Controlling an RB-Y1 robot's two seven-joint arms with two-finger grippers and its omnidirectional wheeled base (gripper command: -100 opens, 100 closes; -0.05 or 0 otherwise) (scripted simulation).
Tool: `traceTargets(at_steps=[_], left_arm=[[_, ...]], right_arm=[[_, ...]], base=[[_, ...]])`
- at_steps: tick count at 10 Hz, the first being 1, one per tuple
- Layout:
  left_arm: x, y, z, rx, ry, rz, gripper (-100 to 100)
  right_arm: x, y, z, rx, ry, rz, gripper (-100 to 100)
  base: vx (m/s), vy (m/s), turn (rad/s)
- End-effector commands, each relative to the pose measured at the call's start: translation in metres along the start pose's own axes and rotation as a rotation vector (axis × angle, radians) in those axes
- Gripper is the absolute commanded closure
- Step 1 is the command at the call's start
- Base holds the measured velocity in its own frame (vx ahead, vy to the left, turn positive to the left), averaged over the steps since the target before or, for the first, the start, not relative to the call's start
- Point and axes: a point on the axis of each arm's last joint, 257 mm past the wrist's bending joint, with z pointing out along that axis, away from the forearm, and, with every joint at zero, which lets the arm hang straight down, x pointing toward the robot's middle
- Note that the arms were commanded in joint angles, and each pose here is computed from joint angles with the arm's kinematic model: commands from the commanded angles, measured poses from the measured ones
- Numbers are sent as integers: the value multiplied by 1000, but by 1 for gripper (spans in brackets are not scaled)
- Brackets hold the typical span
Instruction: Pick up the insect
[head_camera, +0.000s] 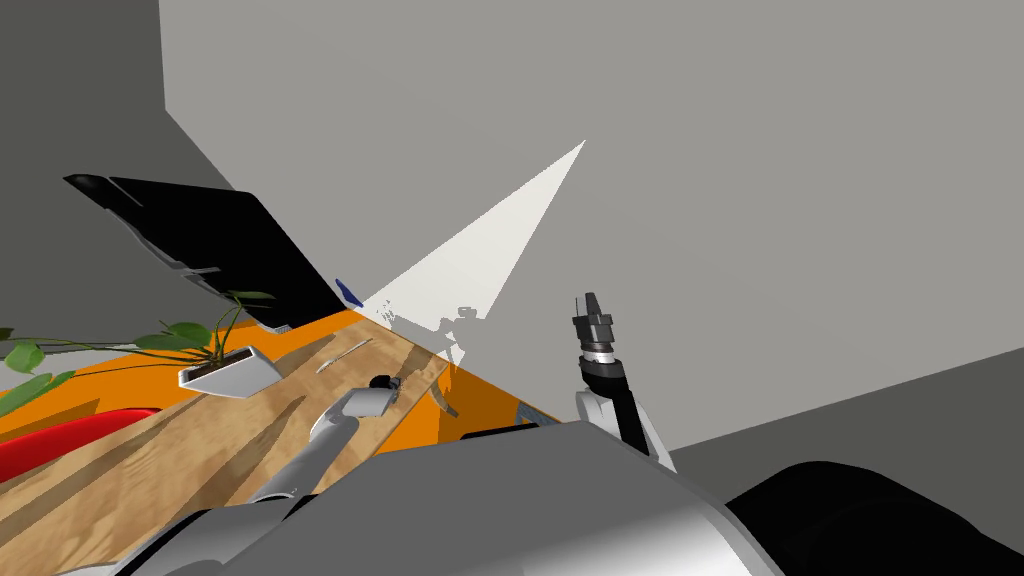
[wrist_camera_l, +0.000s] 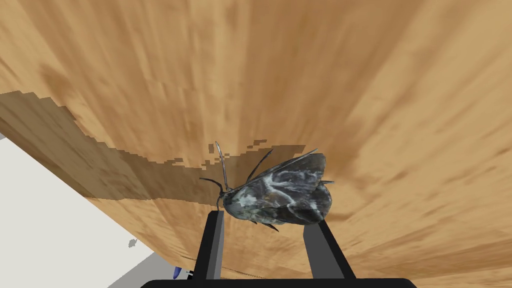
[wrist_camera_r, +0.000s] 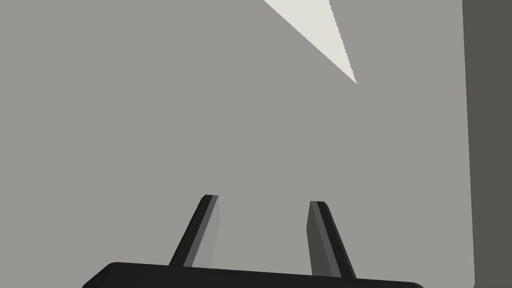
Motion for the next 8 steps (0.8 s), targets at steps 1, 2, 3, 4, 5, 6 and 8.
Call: traceTargets(at_steps=[1,2,3,4,5,6,8], left_arm=[[0,0,0,0,0,0,100],[0,0,0,0,0,0,100],[0,0,0,0,0,0,0],[-5,-7,-4,1,0,2,100],[-8,-11,-6,2,0,3,100],[-11,-14,-8,2,0,4,100],[-8,-12,-7,2,1,4,0]], right_arm=[[0,0,0,0,0,0,0],[0,0,0,0,0,0,0],[0,0,0,0,0,0,0],[0,0,0,0,0,0,0],[0,0,0,0,0,0,0],[0,0,0,0,0,0,0],[0,0,0,0,0,0,0]], base=[[0,0,0],[0,0,0],[0,0,0],[-56,-25,9],[-88,-38,11],[-69,-41,9],[-16,-11,2]])
